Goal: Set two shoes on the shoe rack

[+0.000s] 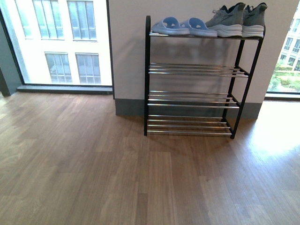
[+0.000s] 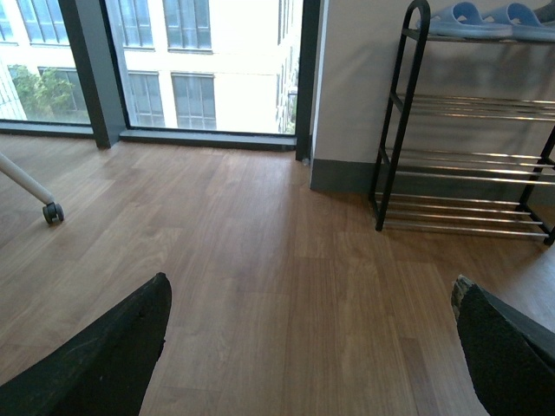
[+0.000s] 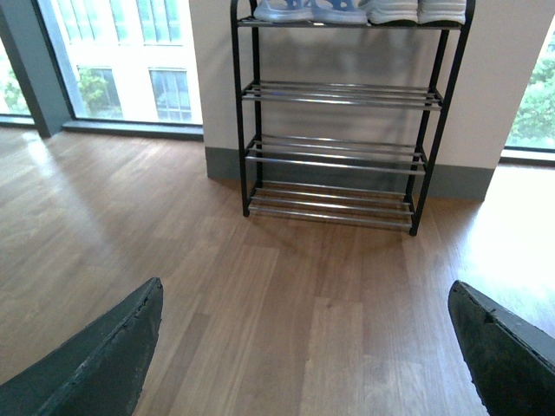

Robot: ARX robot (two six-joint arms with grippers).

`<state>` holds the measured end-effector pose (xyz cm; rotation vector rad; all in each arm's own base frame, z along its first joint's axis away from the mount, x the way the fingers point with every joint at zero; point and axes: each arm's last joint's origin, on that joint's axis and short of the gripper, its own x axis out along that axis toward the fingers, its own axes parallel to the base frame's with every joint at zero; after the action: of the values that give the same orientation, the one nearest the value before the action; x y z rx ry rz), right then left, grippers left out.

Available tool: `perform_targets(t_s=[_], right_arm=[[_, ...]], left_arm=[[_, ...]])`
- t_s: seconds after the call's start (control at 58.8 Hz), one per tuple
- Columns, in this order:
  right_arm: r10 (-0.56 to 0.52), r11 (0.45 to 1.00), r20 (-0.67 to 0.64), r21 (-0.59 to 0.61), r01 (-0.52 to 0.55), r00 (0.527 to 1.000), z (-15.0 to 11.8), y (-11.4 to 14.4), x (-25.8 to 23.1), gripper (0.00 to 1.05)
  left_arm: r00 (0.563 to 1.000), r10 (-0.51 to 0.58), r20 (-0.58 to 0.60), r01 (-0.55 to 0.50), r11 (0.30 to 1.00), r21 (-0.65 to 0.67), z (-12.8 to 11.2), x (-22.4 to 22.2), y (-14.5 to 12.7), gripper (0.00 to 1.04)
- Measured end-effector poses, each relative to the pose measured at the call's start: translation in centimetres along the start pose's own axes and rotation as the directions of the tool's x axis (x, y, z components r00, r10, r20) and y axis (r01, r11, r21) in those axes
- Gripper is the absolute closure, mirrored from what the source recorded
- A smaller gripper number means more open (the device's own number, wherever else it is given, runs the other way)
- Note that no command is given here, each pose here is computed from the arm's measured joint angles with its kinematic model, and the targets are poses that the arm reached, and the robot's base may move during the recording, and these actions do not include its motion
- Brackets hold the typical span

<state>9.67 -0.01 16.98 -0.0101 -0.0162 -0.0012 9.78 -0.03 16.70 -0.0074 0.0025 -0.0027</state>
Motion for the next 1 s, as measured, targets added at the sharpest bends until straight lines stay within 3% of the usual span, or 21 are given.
perform_targets(t_s=[1.003], right_arm=[[0.0,1.0,-0.001,0.0,0.0,1.0,-0.01,0.0,0.0,0.09]], left_arm=[[1.0,0.0,0.0,0.0,1.0,0.0,0.0,0.0,0.0,0.09]])
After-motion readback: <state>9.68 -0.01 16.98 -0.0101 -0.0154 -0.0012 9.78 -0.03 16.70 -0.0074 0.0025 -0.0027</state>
